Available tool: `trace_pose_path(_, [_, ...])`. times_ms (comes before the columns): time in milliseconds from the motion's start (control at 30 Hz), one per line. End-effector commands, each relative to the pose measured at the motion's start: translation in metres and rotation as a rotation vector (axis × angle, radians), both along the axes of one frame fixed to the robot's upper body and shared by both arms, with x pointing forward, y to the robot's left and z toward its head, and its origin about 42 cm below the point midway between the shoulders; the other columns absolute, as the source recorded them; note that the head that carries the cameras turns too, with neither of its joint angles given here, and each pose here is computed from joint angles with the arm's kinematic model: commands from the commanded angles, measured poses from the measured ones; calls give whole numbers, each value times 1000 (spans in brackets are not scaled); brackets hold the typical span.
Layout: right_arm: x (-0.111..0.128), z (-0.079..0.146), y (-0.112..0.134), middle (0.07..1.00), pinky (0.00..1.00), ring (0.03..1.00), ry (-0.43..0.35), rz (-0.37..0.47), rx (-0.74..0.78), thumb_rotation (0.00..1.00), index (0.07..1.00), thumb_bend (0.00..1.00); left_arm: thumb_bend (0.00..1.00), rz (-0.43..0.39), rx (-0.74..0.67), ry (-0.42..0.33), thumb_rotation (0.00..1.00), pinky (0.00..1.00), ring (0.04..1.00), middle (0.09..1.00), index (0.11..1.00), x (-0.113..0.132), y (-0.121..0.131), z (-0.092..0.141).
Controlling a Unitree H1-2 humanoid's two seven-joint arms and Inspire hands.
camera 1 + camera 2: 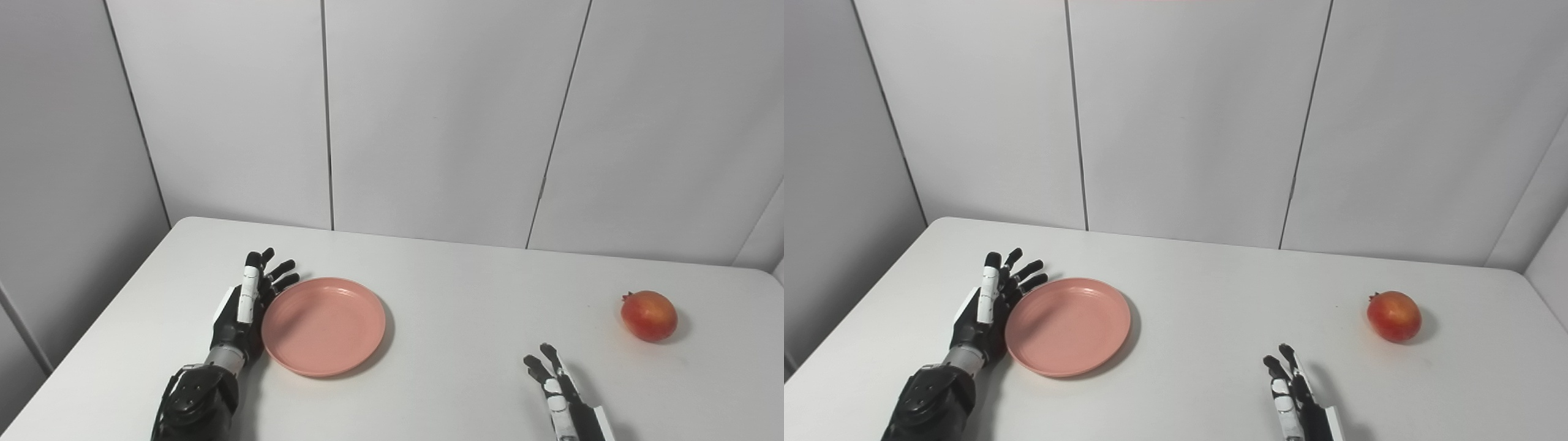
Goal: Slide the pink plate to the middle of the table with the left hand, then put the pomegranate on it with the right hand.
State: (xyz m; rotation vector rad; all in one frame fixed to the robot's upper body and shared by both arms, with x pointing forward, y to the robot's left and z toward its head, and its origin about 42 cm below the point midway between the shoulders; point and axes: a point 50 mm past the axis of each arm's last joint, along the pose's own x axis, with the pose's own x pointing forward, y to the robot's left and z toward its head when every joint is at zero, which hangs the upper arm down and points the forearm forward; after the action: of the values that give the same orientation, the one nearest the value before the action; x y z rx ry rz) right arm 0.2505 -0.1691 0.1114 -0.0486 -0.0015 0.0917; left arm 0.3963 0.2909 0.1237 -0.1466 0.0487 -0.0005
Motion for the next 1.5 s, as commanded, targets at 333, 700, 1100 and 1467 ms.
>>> trace_pose_path(333, [-5,0,32,874,995,919,66,4,38,1000,938,775,978,-23,-10,23,1000,851,845,854,982,3,-15,6])
trace_pose_path(700, [-4,2,47,875,994,918,62,7,25,1000,939,744,942,-58,-64,-2,1000,850,853,863,981,11,-28,11])
trace_pose_path(1100, [-3,5,53,875,973,910,57,4,31,1000,936,744,958,-15,-59,-11,1000,889,891,902,996,2,-61,11])
trace_pose_path(1467, [-2,9,60,872,957,905,50,3,38,1000,932,757,929,-22,-104,-48,989,918,906,931,1000,-6,-77,18])
